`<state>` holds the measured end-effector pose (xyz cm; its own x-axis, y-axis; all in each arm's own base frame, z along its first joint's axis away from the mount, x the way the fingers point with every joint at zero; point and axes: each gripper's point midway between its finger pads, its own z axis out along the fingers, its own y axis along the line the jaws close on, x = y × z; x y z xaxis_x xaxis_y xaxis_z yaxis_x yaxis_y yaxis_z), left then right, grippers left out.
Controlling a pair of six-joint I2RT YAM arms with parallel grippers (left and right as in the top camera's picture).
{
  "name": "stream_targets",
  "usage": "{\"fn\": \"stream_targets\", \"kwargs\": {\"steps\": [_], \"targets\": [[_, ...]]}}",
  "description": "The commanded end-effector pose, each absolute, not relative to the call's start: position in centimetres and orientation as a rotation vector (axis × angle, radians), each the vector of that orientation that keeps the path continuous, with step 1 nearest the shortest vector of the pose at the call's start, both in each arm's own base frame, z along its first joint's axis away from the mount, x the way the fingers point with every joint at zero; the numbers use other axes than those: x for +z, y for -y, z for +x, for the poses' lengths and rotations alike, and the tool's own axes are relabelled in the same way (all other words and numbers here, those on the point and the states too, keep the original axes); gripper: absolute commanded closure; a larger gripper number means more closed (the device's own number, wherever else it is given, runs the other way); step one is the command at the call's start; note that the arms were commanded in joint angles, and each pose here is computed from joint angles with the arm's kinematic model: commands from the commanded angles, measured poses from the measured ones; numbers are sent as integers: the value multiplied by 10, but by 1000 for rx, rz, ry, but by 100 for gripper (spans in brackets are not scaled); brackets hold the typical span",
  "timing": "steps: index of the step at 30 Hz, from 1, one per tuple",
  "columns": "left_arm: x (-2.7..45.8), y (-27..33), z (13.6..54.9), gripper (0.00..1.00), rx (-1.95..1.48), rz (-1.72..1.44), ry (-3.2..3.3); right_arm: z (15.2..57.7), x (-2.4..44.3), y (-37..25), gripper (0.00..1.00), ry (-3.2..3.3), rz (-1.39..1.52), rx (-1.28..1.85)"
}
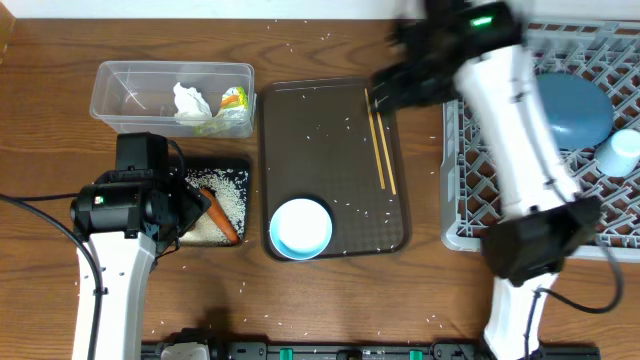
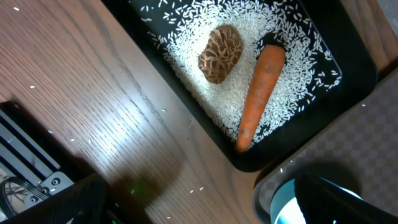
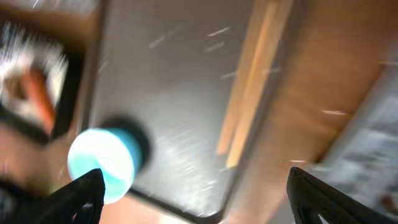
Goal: Sort waste into correct bins and load items into the dishwasher rack
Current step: 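Move the right gripper to the light-blue bowl and grasp its rim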
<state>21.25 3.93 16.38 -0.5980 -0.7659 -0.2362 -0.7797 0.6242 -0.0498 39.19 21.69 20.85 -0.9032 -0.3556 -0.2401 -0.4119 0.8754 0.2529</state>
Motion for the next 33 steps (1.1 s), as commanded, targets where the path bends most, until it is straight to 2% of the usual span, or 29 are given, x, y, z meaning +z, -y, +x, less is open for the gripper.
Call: {"fn": "stream_targets", "kwargs": {"steps": [1,3,6,9,15,21,27,33], "targets": [[164,-43,211,2,119,-1249,-2619,363,187,-264,14,-2885,-822,448],[164,-43,211,2,119,-1249,-2619,338,174,-293,20,-2903,-952,442],[164,-43,211,2,119,-1249,-2619,309,157,-324,36,-2914,-1098,413],[164,-43,211,2,119,-1249,-2619,286,136,-339,46,-2956,-1148,259],[164,-43,211,2,118,-1249,-2619,242,115,-361,48,-3023,-1240,189],[164,-43,211,2,119,-1249,-2619,218,105,-383,48,-3049,-1199,172],[164,-43,211,2,119,-1249,-2619,210,102,-393,51,-3068,-1109,159],[164,-43,211,2,118,-1249,-2619,233,101,-382,57,-3080,-890,54]]}}
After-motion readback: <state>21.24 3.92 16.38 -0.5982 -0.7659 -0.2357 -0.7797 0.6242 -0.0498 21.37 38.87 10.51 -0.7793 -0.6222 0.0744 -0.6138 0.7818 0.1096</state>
